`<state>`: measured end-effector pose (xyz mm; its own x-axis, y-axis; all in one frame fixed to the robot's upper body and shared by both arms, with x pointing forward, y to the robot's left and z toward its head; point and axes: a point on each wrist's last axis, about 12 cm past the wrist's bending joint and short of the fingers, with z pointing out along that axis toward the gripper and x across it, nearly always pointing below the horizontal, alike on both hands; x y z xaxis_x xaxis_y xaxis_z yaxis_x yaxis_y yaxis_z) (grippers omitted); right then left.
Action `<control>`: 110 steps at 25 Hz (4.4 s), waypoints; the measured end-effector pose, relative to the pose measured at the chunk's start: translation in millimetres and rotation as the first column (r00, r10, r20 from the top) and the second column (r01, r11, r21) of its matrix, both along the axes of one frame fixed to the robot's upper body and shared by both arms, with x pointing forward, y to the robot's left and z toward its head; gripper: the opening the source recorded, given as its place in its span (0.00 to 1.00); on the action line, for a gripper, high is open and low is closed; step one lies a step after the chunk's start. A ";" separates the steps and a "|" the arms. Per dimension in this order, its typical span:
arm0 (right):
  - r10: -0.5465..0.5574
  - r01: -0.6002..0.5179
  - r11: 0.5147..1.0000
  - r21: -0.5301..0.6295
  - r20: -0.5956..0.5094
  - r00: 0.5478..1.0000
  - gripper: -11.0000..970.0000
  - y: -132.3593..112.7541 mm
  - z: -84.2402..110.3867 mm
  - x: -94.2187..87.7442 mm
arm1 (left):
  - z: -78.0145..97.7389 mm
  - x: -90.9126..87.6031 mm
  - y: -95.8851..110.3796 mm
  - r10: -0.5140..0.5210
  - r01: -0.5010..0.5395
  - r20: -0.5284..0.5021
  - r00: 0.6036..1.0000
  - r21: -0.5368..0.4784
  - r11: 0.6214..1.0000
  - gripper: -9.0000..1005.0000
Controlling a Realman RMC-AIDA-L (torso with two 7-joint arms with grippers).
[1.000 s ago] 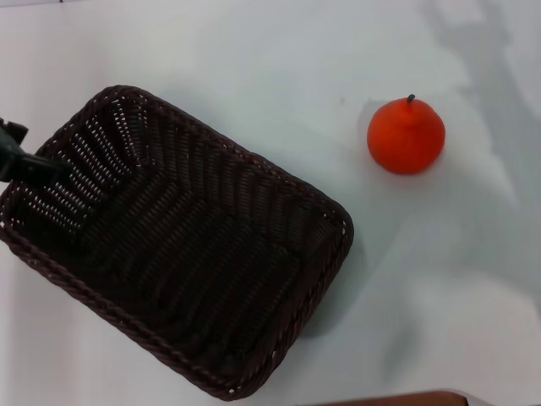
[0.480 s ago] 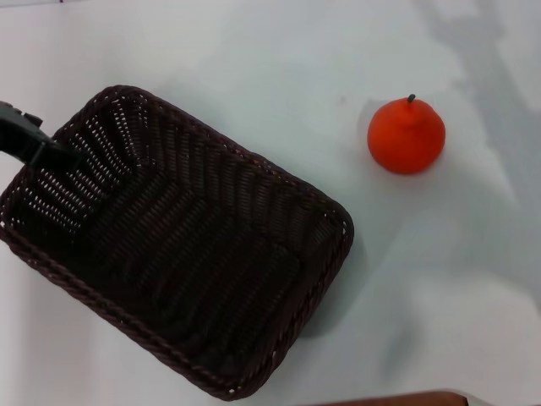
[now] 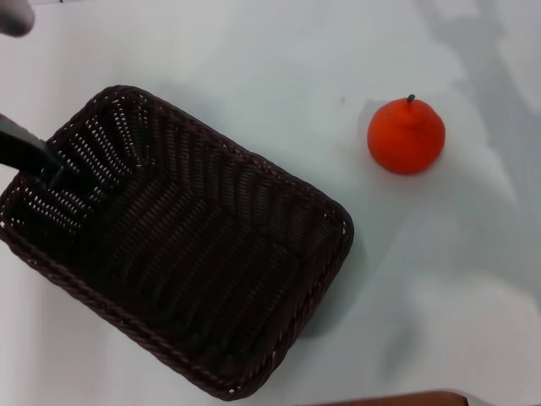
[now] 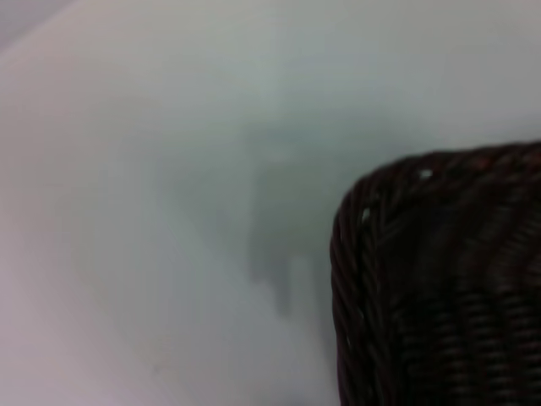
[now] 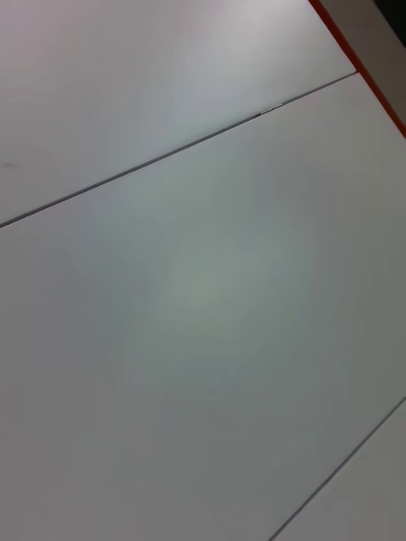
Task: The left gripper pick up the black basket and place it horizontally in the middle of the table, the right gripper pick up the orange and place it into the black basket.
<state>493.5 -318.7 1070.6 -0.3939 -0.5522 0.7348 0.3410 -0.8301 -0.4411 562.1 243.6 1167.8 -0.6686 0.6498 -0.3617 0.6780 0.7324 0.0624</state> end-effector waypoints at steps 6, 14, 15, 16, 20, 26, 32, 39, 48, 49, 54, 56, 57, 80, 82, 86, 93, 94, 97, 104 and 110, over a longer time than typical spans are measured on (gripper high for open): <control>0.002 -0.002 1.000 0.007 -0.008 1.000 0.96 -1.2 -0.8 -0.2 | -5.3 0.9 0.1 -0.007 0.008 -0.028 1.000 0.025 1.000 0.79; 0.005 -0.005 1.000 0.022 -0.007 1.000 0.96 -1.7 -0.5 0.0 | -4.8 1.7 1.8 -0.003 0.004 -0.028 1.000 0.039 0.999 0.58; 0.006 -0.006 1.000 0.027 -0.007 1.000 0.96 -1.9 -0.5 -0.2 | -5.0 2.0 1.5 -0.004 0.005 -0.030 1.000 0.040 0.999 0.56; 0.007 -0.007 0.999 0.031 -0.006 1.000 0.96 -2.1 -0.4 -0.4 | -5.1 2.2 1.4 -0.005 0.006 -0.031 1.000 0.040 0.999 0.53; 0.011 -0.011 0.999 0.037 0.006 1.000 0.96 -3.1 1.2 -0.8 | -3.8 2.8 2.1 0.000 0.002 -0.041 0.999 0.035 0.999 0.45; 0.013 -0.015 0.999 0.052 0.028 1.000 0.95 -8.9 7.1 3.8 | -1.7 6.3 11.2 0.099 -0.101 -0.066 0.993 -0.027 0.995 0.24; -0.018 0.016 0.999 0.044 0.030 0.999 0.95 -20.1 16.8 18.8 | 2.3 10.6 14.2 0.244 -0.259 -0.119 0.962 -0.129 0.957 0.22; -0.038 0.038 0.999 0.008 -0.005 0.999 0.95 -28.7 28.9 43.5 | 11.2 11.2 33.6 0.453 -0.497 -0.214 0.865 -0.251 0.831 0.20; -0.058 0.059 0.998 0.005 -0.063 0.996 0.95 -30.2 31.9 61.2 | 4.0 2.5 47.5 0.550 -0.627 -0.311 0.775 -0.276 0.728 0.19; -0.057 0.057 0.998 0.004 -0.065 0.996 0.95 -29.9 32.1 62.2 | 4.3 0.9 49.2 0.558 -0.637 -0.317 0.767 -0.277 0.719 0.19; -0.049 0.049 0.999 -0.001 -0.063 0.997 0.95 -28.6 33.2 63.8 | 8.1 -13.1 64.1 0.611 -0.689 -0.323 0.723 -0.275 0.671 0.18; -0.048 0.048 0.999 -0.001 -0.062 0.997 0.95 -28.4 33.3 63.9 | 9.2 -18.1 68.8 0.625 -0.702 -0.322 0.711 -0.287 0.652 0.18; -0.048 0.048 0.999 -0.001 -0.062 0.997 0.95 -28.3 33.3 63.9 | 8.4 -21.0 70.9 0.626 -0.707 -0.329 0.707 -0.300 0.640 0.18; -0.025 0.025 1.000 0.004 -0.057 0.998 0.95 -23.1 32.9 63.7 | -12.4 -37.5 60.9 0.582 -0.686 -0.363 0.727 -0.415 0.598 0.18; -0.020 0.021 1.000 0.012 -0.056 0.998 0.95 -23.2 32.6 62.7 | -13.2 -36.9 60.8 0.582 -0.681 -0.354 0.732 -0.417 0.603 0.17; -0.019 0.019 1.000 0.016 -0.054 0.998 0.95 -23.6 32.4 61.6 | -13.6 -36.5 60.0 0.571 -0.662 -0.336 0.749 -0.415 0.624 0.17; -0.013 0.014 1.000 0.019 -0.045 0.999 0.95 -22.9 32.7 60.5 | -21.7 -35.0 58.7 0.555 -0.672 -0.378 0.740 -0.398 0.624 0.24; -0.011 0.012 1.000 0.019 -0.045 0.999 0.95 -22.6 32.8 60.4 | -22.0 -34.9 59.1 0.554 -0.671 -0.379 0.741 -0.400 0.624 0.28; -0.005 0.005 1.000 0.009 -0.047 0.999 0.95 -21.8 32.4 60.0 | -19.4 -34.8 61.8 0.554 -0.665 -0.367 0.747 -0.407 0.626 0.39; 0.006 -0.009 0.999 -0.049 -0.046 0.999 0.95 -27.5 32.8 52.4 | 0.3 -35.1 80.2 0.558 -0.654 -0.344 0.755 -0.453 0.606 0.62; 0.109 -0.129 0.974 -0.187 -0.111 0.988 0.95 -40.0 34.4 35.6 | 25.3 -38.9 115.8 0.607 -0.596 -0.220 0.764 -0.603 0.531 0.73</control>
<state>529.1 -358.7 1105.0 -0.2535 -0.4343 0.8644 0.4049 -0.8591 -0.3130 523.2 359.4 1193.1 -0.8076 -0.2745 -0.5219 0.0662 0.8372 -0.5428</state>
